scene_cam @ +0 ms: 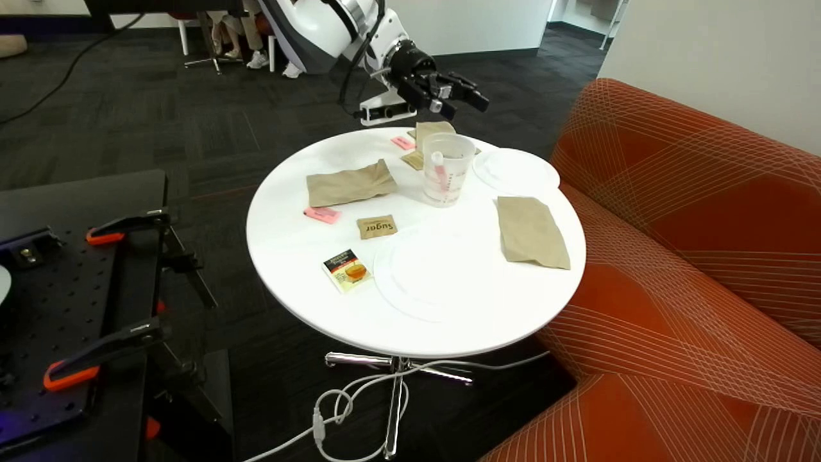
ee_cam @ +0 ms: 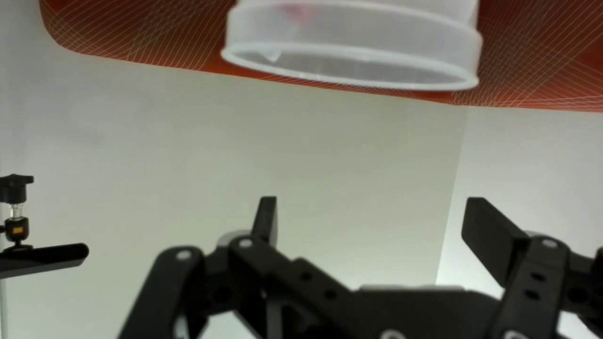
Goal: Put the marker in the cup
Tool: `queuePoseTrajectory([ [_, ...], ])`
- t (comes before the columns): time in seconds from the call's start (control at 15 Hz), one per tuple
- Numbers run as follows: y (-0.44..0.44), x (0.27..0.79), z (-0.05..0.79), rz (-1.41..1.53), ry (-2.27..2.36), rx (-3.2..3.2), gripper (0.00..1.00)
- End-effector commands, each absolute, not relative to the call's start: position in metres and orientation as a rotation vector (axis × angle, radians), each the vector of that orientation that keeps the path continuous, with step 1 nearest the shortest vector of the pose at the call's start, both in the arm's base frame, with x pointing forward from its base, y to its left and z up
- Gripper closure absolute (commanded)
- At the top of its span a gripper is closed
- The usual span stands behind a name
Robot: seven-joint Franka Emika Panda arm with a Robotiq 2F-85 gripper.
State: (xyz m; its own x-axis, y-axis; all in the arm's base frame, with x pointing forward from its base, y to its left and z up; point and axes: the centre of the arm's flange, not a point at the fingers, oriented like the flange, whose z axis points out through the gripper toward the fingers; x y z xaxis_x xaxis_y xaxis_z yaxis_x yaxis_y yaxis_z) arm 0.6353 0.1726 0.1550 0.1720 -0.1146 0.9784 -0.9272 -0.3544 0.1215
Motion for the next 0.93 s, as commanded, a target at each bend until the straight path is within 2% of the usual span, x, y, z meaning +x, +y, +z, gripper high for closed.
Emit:
queuePoseTrajectory([
  [0.0, 0.175, 0.612, 0.196, 1.302, -1.054, 1.581, 0.0],
  [0.67, 0.182, 0.581, 0.262, 1.357, -1.062, 1.533, 0.0],
  [0.73, 0.188, 0.601, 0.248, 1.342, -1.031, 1.538, 0.0],
  [0.87, 0.189, 0.597, 0.253, 1.346, -1.028, 1.542, 0.0],
])
